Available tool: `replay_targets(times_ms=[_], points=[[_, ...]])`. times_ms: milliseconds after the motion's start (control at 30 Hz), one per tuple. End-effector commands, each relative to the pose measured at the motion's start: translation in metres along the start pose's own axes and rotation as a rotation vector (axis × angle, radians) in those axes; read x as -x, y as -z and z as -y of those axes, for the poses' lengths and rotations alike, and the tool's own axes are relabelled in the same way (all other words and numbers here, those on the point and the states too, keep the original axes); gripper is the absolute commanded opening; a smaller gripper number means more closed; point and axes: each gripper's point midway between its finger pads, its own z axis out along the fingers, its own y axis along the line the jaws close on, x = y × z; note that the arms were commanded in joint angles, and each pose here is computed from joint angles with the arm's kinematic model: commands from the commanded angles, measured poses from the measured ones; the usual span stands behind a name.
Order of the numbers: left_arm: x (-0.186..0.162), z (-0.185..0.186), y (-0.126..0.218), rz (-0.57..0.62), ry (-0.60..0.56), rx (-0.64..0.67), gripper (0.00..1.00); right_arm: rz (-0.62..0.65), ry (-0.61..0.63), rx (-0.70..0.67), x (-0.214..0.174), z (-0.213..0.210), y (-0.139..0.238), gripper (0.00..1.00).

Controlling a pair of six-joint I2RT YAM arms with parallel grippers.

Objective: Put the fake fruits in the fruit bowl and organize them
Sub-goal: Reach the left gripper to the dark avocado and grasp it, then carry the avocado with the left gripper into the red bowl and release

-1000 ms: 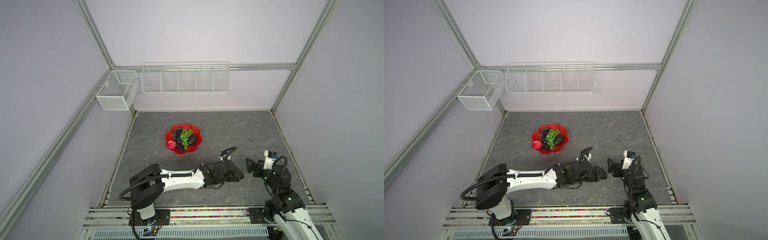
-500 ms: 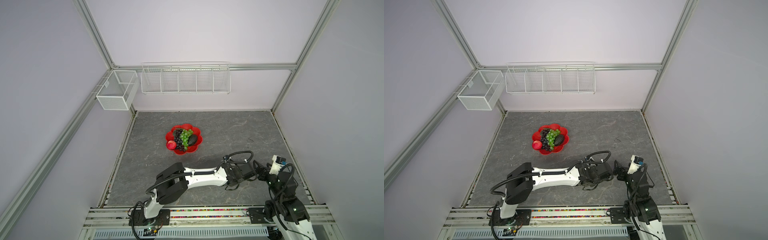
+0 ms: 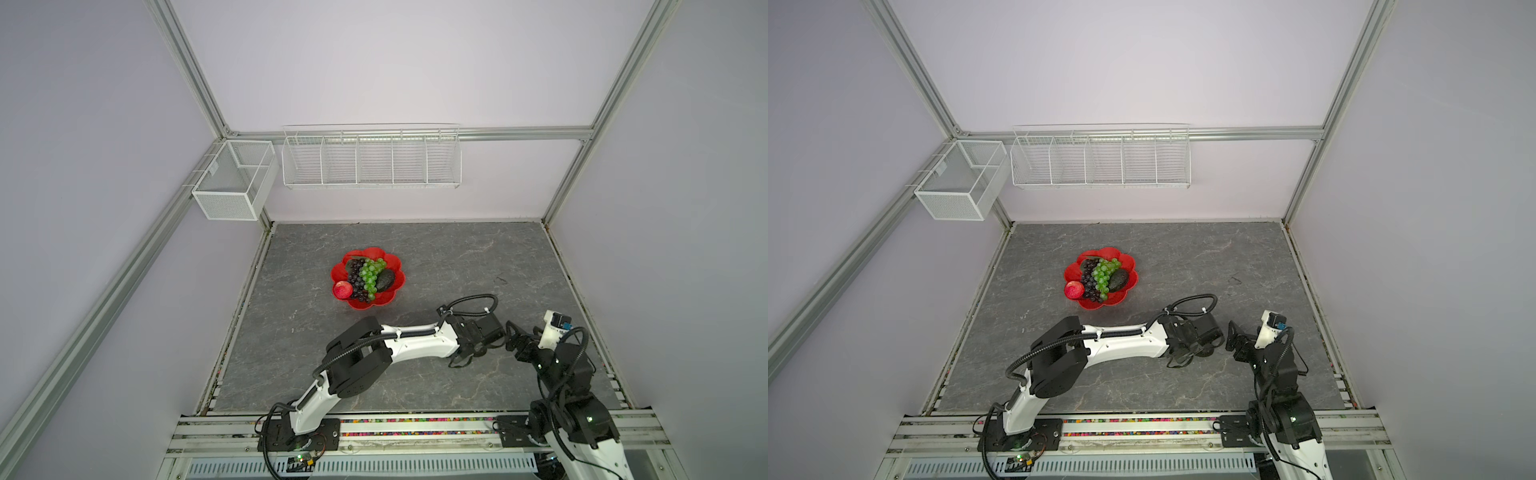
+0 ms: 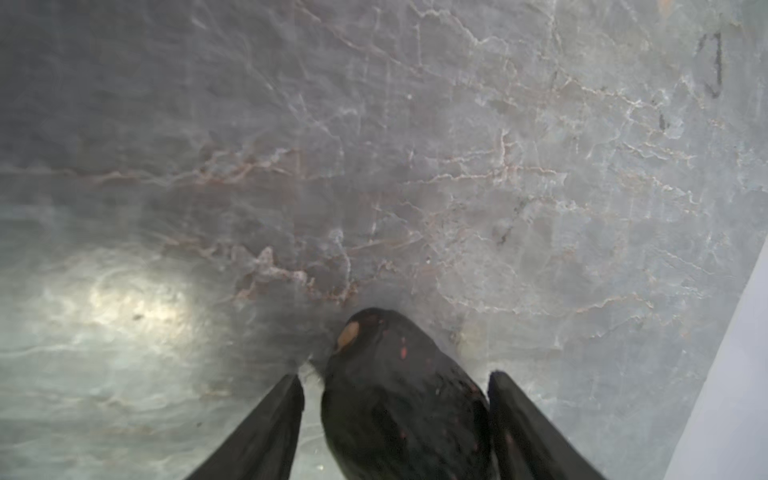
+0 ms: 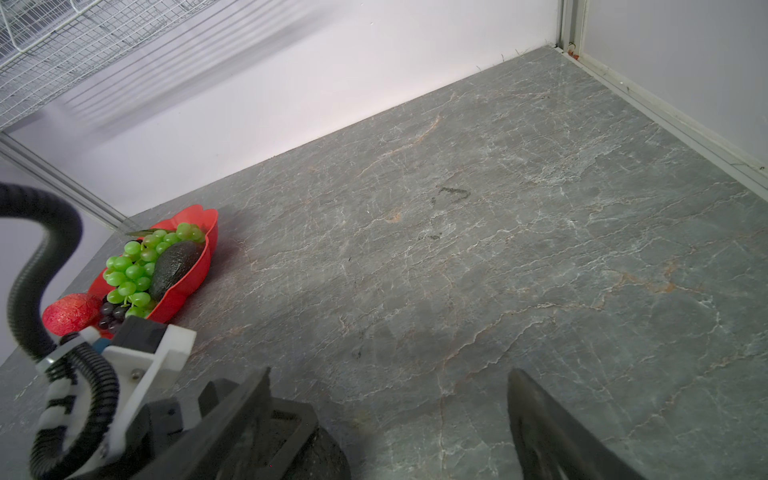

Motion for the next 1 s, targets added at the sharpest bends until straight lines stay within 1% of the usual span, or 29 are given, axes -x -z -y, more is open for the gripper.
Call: replay_targets(times_ms=[0, 133, 267, 367, 533, 633, 733, 767, 833, 900, 967], points=[[-0.004, -0.009, -0.013, 0.003, -0.029, 0.057, 0.68, 0.004, -0.012, 0.004, 0.002, -0.001, -0.001, 0.89], [-0.015, -0.012, -0.024, -0.041, -0.009, 0.041, 0.62, 0.002, -0.012, 0.006, 0.001, -0.001, -0.002, 0.89], [-0.016, -0.012, -0.022, -0.037, 0.004, 0.02, 0.56, -0.001, -0.012, 0.008, 0.001, -0.002, -0.002, 0.89], [-0.004, -0.015, -0.016, -0.001, 0.013, 0.01, 0.54, -0.002, -0.01, 0.011, 0.0, -0.002, -0.003, 0.89], [0.027, -0.013, 0.0, 0.047, 0.009, -0.039, 0.52, -0.01, -0.008, 0.029, -0.002, -0.005, -0.005, 0.89], [0.053, -0.009, 0.012, 0.1, -0.043, -0.07, 0.51, -0.019, 0.001, 0.059, -0.004, -0.01, -0.007, 0.89], [0.083, -0.01, 0.031, 0.185, -0.114, -0.041, 0.5, -0.021, 0.021, 0.148, -0.004, -0.026, -0.009, 0.89], [0.093, -0.012, 0.038, 0.217, -0.121, -0.021, 0.5, -0.024, 0.026, 0.197, -0.004, -0.035, -0.01, 0.89], [0.119, -0.019, 0.055, 0.288, -0.158, 0.031, 0.5, -0.042, 0.034, 0.362, -0.007, -0.063, -0.011, 0.89], [0.14, -0.021, 0.074, 0.349, -0.182, 0.039, 0.5, -0.07, 0.037, 0.466, -0.009, -0.081, -0.011, 0.89], [0.158, -0.028, 0.089, 0.414, -0.192, 0.043, 0.5, -0.106, 0.043, 0.534, -0.014, -0.094, -0.012, 0.89]])
